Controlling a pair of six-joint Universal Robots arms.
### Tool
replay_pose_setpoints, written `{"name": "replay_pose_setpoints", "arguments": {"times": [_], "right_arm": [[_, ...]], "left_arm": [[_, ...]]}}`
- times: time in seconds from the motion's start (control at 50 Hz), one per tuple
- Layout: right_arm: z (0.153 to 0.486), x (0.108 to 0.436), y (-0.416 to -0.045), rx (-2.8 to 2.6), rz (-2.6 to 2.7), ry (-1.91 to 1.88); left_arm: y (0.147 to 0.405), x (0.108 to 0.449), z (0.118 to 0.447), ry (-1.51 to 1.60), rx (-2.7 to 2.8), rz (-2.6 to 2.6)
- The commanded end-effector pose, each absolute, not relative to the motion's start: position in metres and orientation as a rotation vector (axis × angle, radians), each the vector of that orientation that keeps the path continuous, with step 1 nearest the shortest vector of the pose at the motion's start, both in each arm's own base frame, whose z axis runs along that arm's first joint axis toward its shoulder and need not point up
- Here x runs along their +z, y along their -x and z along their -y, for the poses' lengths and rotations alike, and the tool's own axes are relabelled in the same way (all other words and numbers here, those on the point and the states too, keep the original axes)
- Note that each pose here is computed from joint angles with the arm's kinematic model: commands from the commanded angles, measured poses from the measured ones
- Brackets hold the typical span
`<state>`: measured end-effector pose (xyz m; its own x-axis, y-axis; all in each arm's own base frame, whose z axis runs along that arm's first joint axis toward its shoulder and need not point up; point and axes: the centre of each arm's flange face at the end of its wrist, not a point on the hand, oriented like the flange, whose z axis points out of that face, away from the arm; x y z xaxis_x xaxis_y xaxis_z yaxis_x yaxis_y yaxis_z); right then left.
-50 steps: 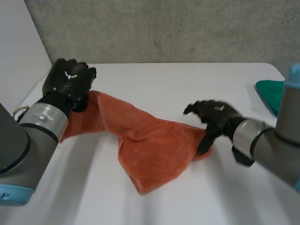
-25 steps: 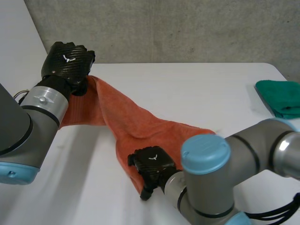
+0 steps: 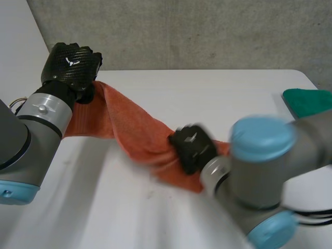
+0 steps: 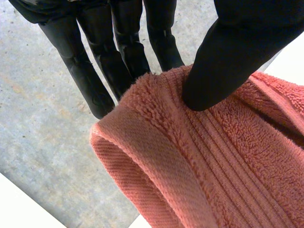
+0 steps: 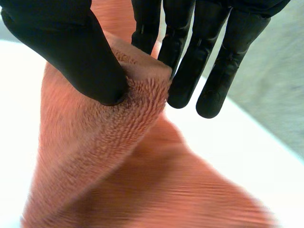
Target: Fold the laundry.
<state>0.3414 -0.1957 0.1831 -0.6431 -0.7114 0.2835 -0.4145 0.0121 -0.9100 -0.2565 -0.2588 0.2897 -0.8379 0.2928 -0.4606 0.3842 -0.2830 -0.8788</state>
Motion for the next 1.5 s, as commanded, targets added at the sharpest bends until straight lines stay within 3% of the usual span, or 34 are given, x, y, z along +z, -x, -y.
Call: {"name": "replay_pose_setpoints", "arguments": {"times": [0.02, 0.2, 0.3, 0.36, 0.44, 0.46, 0.48, 0.6, 0.7, 0.78, 0.92, 1.04, 1.1, 1.18, 1.3, 1.5], "right_arm": [[0.235, 0.264, -0.278, -1.865, -2.119, 1.509], [0.247, 0.282, -0.257, -1.768, -2.208, 1.685], [0.266, 0.263, -0.267, -1.791, -2.197, 1.681], [0.291, 0.261, -0.278, -1.992, -2.109, 1.627], [0.325, 0.286, -0.292, -2.414, -1.883, 1.498], [0.338, 0.304, -0.297, -2.612, -1.74, 1.422], [0.344, 0.314, -0.298, -2.705, -1.666, 1.387], [0.356, 0.38, -0.307, -3.163, -1.151, 1.128], [0.352, 0.389, -0.31, -3.152, -1.016, 1.168], [0.348, 0.368, -0.313, -3.003, -1.086, 1.279], [0.343, 0.286, -0.282, -2.403, -1.595, 1.614], [0.296, 0.214, -0.267, -1.733, -1.831, 1.878], [0.276, 0.188, -0.255, -1.534, -1.831, 2.067], [0.269, 0.174, -0.245, -1.483, -1.834, 2.144], [0.269, 0.177, -0.243, -1.555, -1.94, 1.933], [0.272, 0.2, -0.218, -1.56, -2.204, 1.034]], "left_arm": [[0.254, 0.282, 0.252, -0.91, -2.239, -1.908], [0.252, 0.24, 0.235, -1.072, -1.913, -2.192], [0.274, 0.225, 0.246, -1.113, -1.95, -2.181], [0.291, 0.23, 0.269, -1.08, -2.093, -2.062], [0.305, 0.262, 0.306, -0.931, -2.367, -1.808], [0.306, 0.272, 0.313, -0.891, -2.425, -1.743], [0.307, 0.299, 0.323, -0.798, -2.547, -1.588], [0.304, 0.366, 0.335, -0.546, -2.805, -1.128], [0.304, 0.372, 0.325, -0.535, -2.839, -1.077], [0.303, 0.335, 0.322, -0.625, -2.758, -1.231], [0.294, 0.231, 0.289, -0.893, -2.431, -1.693], [0.281, 0.168, 0.245, -1.124, -2.059, -2.021], [0.279, 0.155, 0.227, -1.212, -1.923, -2.121], [0.277, 0.155, 0.212, -1.263, -1.829, -2.196], [0.272, 0.198, 0.207, -1.213, -1.951, -2.124], [0.268, 0.243, 0.219, -1.116, -2.117, -1.996]]}}
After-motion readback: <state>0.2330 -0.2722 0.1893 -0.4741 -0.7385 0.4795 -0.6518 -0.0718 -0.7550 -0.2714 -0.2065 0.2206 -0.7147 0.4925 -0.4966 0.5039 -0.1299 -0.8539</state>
